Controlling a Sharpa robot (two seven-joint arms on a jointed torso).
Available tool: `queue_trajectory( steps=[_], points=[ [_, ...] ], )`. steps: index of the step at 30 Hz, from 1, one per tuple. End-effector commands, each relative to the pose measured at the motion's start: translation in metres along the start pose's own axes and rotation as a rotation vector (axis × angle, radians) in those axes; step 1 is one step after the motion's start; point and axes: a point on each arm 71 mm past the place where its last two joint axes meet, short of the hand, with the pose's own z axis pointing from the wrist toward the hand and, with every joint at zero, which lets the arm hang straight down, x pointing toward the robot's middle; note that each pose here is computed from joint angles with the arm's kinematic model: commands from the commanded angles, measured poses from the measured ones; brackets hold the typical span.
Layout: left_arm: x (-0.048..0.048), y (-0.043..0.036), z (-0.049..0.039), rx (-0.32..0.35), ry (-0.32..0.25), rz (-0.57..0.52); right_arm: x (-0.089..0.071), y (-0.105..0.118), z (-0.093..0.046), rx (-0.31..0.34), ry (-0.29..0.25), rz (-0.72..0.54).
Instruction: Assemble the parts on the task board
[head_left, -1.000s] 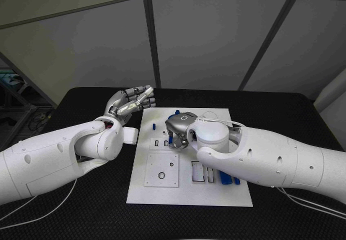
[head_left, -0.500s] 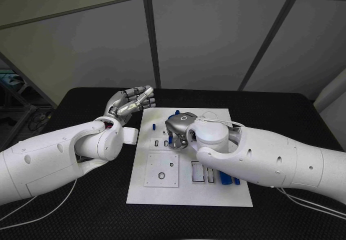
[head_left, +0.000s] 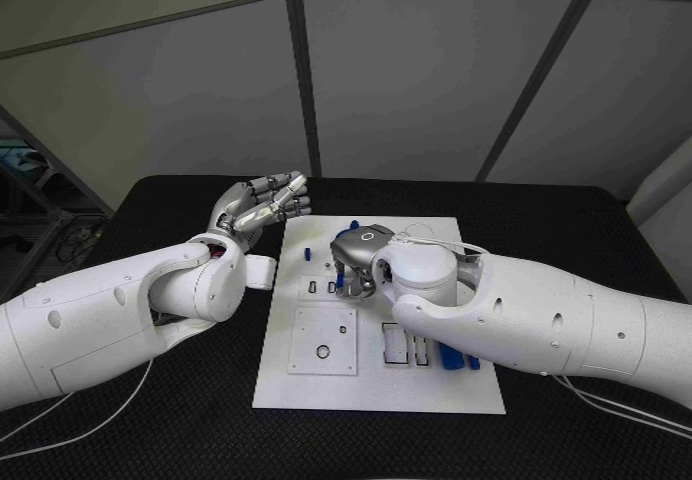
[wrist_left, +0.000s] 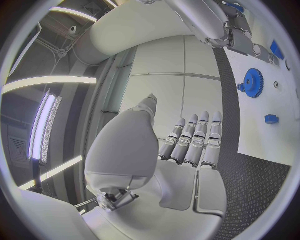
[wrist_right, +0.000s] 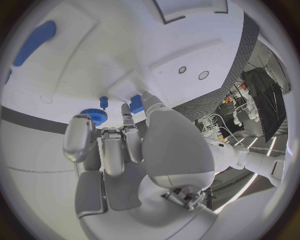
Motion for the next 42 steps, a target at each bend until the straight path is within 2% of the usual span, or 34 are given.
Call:
queue_trajectory(
  steps=[1, 9, 13, 15, 20, 22, 24, 28, 31, 35, 42],
  points=[
    [0.0011, -0.0016, 0.0005, 0.01, 0.009, 0.005, 0.0, 0.0, 0.0, 0.006, 0.004, -0.01],
    [0.001, -0.0015, 0.0006, 0.01, 0.009, 0.005, 0.0, -0.001, 0.0, 0.009, 0.0, -0.008],
    [0.001, -0.0015, 0.0006, 0.009, 0.01, 0.005, -0.002, -0.001, -0.002, 0.011, -0.028, 0.001],
    [0.0009, -0.0013, 0.0007, 0.008, 0.012, 0.007, -0.005, -0.001, -0.004, 0.008, -0.067, 0.014],
    [-0.0011, -0.0007, 0.0011, 0.003, 0.018, 0.024, -0.015, -0.003, -0.014, -0.028, -0.205, 0.076],
    [-0.003, -0.0002, 0.0013, -0.001, 0.024, 0.039, -0.018, -0.007, -0.022, -0.055, -0.268, 0.105],
    [-0.0061, 0.0007, 0.0021, -0.007, 0.039, 0.064, -0.021, -0.014, -0.032, -0.107, -0.333, 0.146],
    [-0.0123, 0.0038, 0.0042, -0.031, 0.079, 0.113, -0.021, -0.029, -0.049, -0.19, -0.379, 0.227],
    [-0.0172, 0.0071, 0.0059, -0.064, 0.13, 0.171, -0.018, -0.045, -0.063, -0.229, -0.368, 0.337],
    [-0.0201, 0.0082, 0.0107, -0.117, 0.208, 0.273, -0.011, -0.074, -0.078, -0.216, -0.327, 0.523],
    [-0.012, 0.004, 0.0294, -0.253, 0.374, 0.578, 0.006, -0.132, -0.098, -0.091, -0.269, 0.842]
  ],
)
